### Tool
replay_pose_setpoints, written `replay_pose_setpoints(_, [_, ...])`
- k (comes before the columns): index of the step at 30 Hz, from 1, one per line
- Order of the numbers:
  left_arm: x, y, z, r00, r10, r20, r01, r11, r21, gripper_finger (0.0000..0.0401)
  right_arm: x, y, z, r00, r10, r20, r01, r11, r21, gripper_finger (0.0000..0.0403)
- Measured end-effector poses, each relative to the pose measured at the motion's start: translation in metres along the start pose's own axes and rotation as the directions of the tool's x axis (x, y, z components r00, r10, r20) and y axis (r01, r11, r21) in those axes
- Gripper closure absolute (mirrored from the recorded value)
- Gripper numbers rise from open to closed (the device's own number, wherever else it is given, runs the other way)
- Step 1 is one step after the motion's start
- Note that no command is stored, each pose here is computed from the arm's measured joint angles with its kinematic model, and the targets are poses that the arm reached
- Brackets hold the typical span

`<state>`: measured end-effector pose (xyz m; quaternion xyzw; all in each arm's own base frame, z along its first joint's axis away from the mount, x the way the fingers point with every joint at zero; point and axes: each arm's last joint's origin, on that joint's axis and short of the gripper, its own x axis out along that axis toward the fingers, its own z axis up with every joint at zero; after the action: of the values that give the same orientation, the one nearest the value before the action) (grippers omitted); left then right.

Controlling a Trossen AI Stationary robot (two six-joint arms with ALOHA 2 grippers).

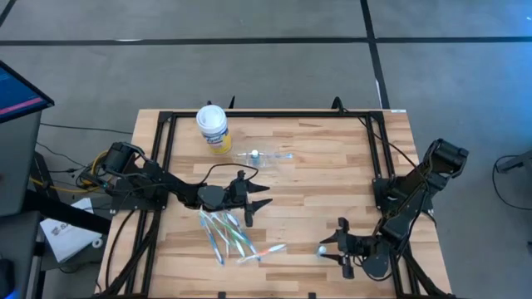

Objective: Pick & Place toothbrushing station
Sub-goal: Put the blue mouthwash into the transparent organizer

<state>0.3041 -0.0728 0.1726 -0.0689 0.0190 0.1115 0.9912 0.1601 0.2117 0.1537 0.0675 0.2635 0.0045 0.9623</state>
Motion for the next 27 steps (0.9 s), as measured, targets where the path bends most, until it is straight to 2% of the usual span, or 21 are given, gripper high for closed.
replay_pose_setpoints(11, [0.000,0.000,0.000,1.000,0.000,0.000,0.000,1.000,0.000,0.0215,0.002,-0.001,0.001,1.000,-0.007,0.000,0.007,1.000,0.023,0.0222])
replay_pose_setpoints(16, [0.000,0.000,0.000,1.000,0.000,0.000,0.000,1.000,0.000,0.0215,0.011,0.000,-0.008,0.999,-0.014,-0.032,0.014,1.000,0.012,0.0227])
replay_pose_setpoints(27, [0.000,0.000,0.000,1.000,0.000,0.000,0.000,1.000,0.000,0.0215,0.018,0.001,-0.010,1.000,-0.011,-0.022,0.011,1.000,0.003,0.0253])
